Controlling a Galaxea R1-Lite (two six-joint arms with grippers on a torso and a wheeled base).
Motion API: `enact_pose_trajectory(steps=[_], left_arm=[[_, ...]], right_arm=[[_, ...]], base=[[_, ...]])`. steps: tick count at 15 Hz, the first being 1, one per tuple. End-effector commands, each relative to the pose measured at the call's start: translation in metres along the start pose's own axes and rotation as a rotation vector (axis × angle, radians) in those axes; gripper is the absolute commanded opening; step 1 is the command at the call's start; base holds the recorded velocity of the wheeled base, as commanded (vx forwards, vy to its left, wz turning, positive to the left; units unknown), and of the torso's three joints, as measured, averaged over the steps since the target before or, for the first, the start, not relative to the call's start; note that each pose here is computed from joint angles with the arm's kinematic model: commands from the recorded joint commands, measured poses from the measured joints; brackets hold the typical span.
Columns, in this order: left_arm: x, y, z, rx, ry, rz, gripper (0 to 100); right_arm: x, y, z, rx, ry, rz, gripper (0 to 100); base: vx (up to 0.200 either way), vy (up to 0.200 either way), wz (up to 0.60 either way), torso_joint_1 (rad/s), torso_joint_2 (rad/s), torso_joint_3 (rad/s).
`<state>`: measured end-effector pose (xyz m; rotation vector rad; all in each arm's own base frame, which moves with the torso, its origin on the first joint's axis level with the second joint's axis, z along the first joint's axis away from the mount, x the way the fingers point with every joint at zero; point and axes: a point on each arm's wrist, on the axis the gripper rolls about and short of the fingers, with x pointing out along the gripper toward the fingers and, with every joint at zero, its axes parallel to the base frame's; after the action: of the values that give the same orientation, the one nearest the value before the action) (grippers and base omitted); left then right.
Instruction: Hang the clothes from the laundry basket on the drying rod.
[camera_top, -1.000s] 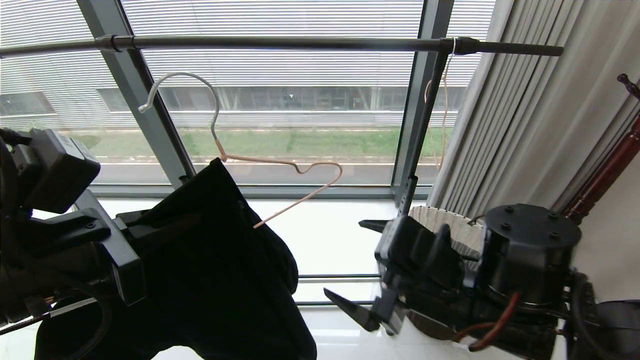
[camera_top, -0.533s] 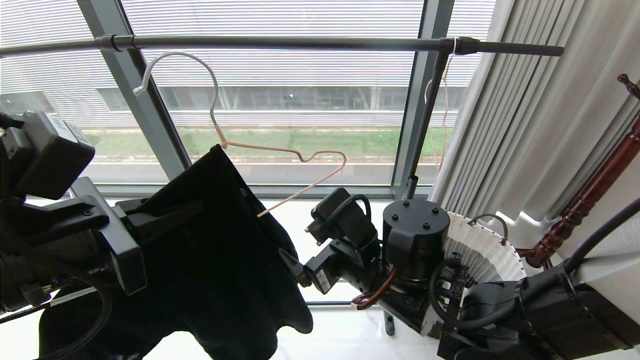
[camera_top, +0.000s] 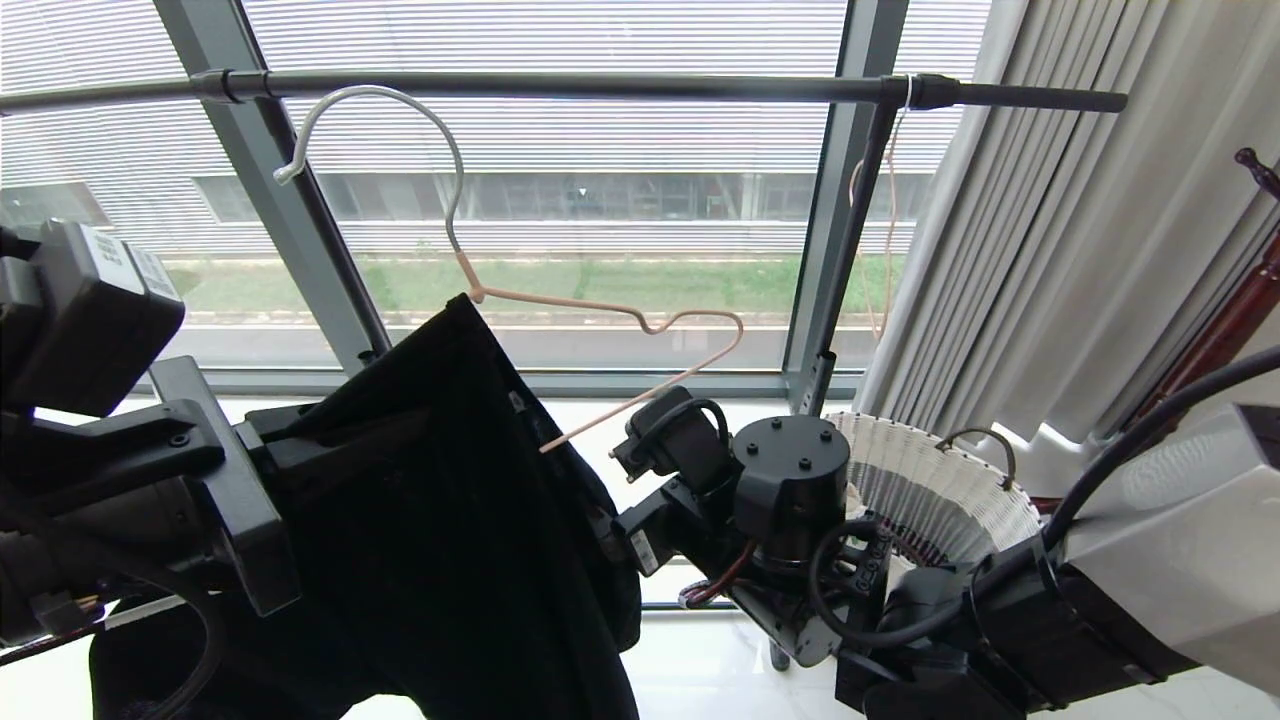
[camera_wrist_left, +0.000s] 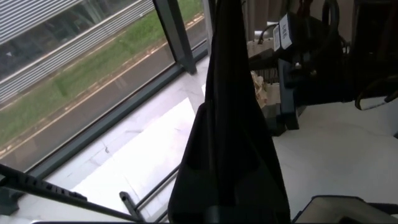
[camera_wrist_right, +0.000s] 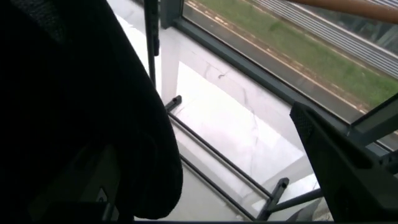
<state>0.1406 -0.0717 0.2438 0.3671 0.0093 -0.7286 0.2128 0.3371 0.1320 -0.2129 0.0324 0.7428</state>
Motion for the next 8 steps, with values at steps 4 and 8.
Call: enact_pose_trajectory(steps=[4,8], left_arm=[[-0.005,0.0,0.002,0.005,-0.016,0.007,0],[-0.005,-0.001,0.001,0.003,-0.011,0.01,0]], right_arm=[[0.001,-0.038,-0.019,-0.053,0.083,-0.179,100],[0.0,-0.084,-0.009,-0.104,0.049,-0.293,100]], base=[[0.0,0.0,0.0,0.0,0.0,0.0],[0.0,0.0,0.0,0.0,0.0,0.0]])
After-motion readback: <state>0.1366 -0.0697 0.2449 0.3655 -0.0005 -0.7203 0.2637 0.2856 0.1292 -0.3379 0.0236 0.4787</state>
